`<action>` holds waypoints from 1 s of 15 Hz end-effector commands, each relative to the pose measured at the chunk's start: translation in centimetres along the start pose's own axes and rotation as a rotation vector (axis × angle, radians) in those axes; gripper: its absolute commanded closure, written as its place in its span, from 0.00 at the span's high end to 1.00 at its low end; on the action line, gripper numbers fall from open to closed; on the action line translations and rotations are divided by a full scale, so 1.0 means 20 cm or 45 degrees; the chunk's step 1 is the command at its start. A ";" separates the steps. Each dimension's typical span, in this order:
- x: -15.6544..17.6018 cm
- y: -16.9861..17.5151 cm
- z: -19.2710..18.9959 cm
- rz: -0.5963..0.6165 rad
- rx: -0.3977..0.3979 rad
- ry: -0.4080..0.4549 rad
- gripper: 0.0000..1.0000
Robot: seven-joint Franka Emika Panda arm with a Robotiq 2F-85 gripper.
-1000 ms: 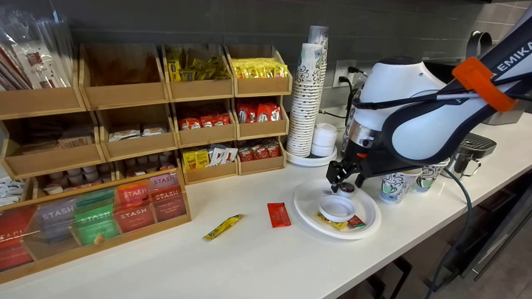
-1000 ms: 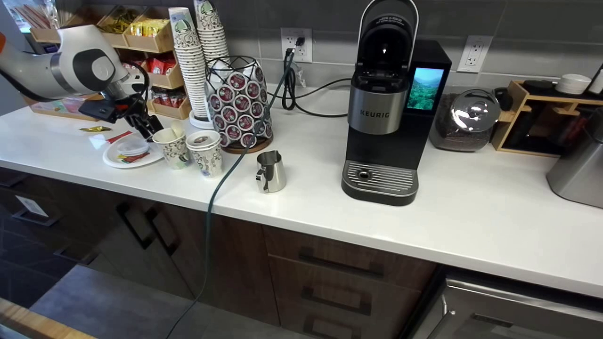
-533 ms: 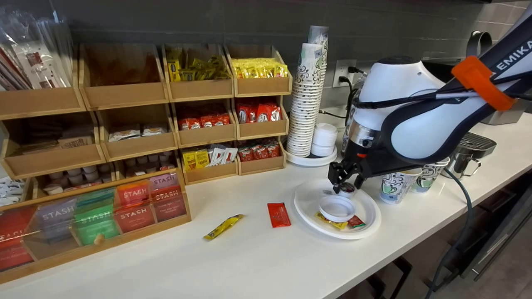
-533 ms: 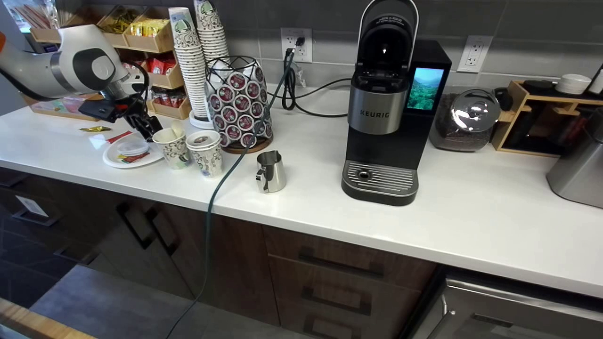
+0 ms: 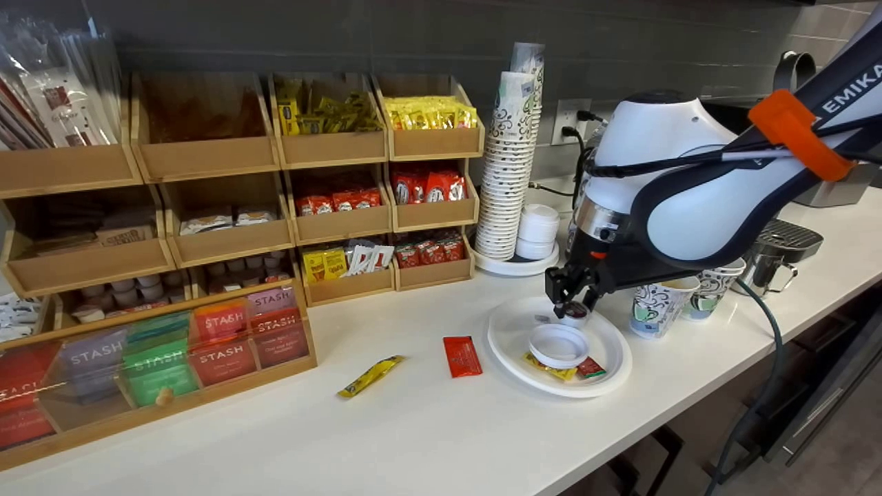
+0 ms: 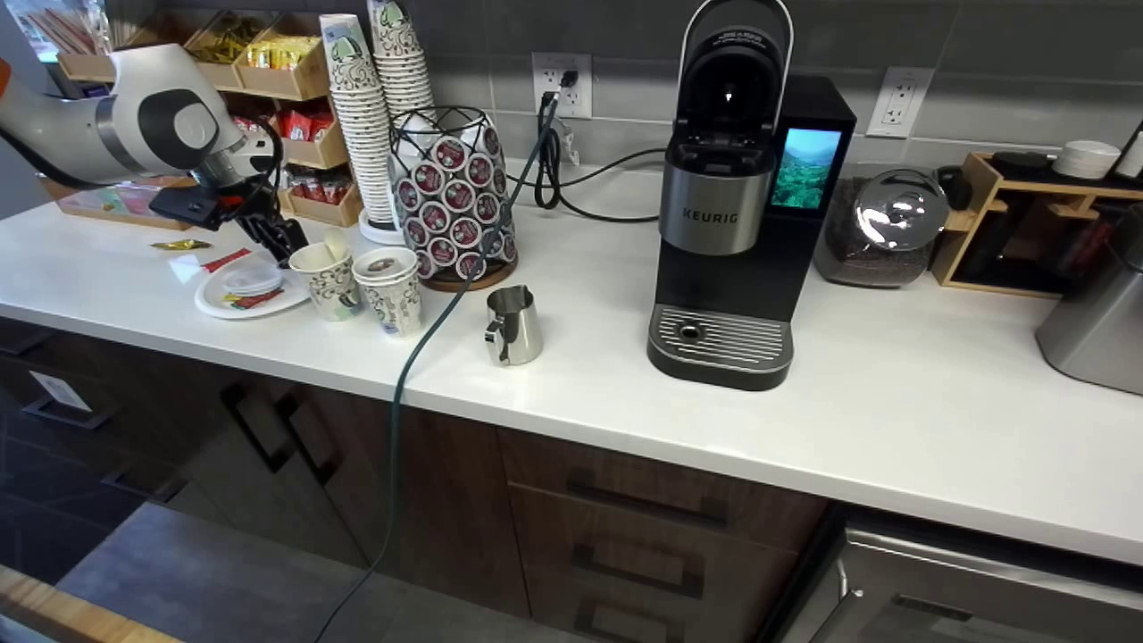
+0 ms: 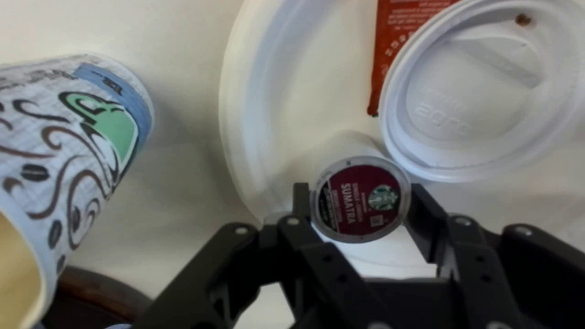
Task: Pick up the coffee capsule from the white plate and put it in the rack of coffee capsules
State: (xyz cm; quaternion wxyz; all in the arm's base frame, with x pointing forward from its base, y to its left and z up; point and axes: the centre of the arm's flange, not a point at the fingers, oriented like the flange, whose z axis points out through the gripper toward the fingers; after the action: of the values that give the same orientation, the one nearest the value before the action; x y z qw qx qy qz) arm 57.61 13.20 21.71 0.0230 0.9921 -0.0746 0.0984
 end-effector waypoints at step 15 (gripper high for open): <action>-0.19 0.84 -0.97 0.540 0.429 0.327 0.29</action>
State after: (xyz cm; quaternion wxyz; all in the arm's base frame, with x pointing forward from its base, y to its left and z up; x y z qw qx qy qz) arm 51.09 2.31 38.76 -0.1421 0.9482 -0.2055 0.1961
